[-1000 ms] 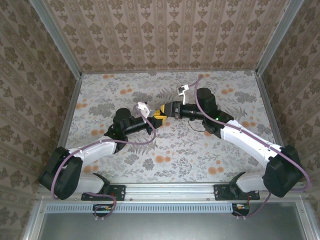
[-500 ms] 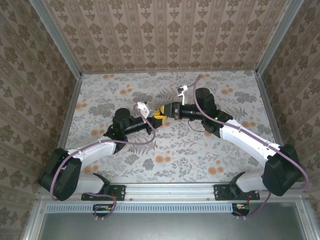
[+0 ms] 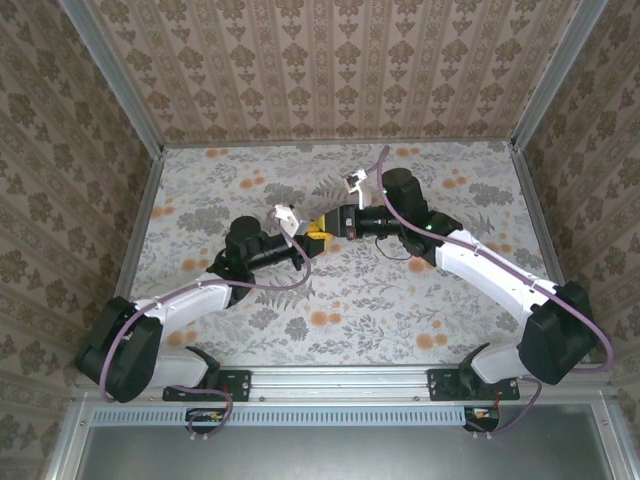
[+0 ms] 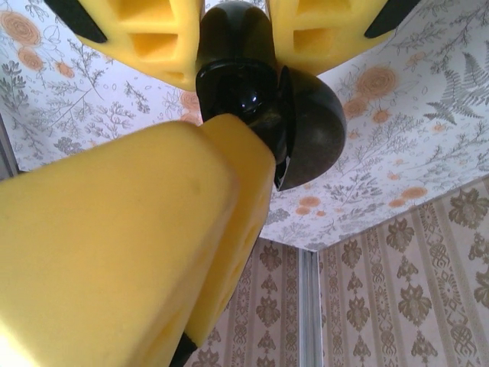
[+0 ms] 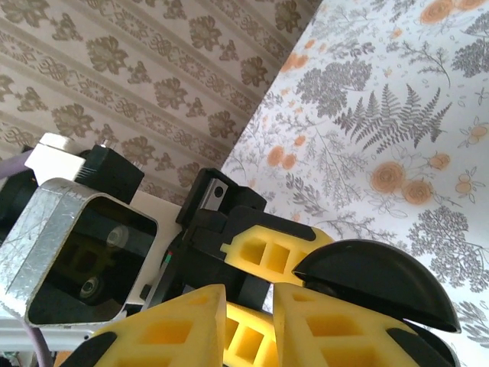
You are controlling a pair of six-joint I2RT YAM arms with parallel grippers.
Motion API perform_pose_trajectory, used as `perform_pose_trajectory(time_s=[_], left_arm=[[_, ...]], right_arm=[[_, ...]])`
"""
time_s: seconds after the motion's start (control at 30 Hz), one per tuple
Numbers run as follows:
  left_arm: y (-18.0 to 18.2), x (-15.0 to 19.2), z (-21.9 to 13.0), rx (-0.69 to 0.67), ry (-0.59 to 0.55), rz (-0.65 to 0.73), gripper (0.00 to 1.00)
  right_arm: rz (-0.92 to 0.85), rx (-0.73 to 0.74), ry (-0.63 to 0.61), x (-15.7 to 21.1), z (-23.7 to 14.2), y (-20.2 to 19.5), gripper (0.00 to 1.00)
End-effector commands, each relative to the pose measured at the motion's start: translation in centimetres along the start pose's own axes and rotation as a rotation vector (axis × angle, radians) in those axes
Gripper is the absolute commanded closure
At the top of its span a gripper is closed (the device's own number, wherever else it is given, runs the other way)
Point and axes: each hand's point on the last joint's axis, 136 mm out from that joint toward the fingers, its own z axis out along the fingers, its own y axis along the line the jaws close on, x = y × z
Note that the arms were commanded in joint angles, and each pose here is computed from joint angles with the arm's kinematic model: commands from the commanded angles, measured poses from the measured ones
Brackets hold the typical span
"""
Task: Insert the wireless bluetooth earbuds into the charging case
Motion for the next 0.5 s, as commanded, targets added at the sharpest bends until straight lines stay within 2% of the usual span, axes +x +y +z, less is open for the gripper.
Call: perform_pose_trajectory(time_s=[0.0,0.23,0.47], left_arm=[[-1.1,-2.6,-0.2,0.034,-0.058,0.07,0.91],[-1.8,-2.4,-0.3,0.077,-0.044,0.066,0.91],[-2.3,-2.1,-0.5,0.103,-0.025,0.065,0.91]], right_arm=[[-0.032,0.009,0.047,0.4,-0.4,0.2,0.75],[-0.161,-0.003,0.03,-0.6,-2.5,2.3,0.72],[-0.399,0.096,-0.012,-1.0,-5.5,2.7,0.59]])
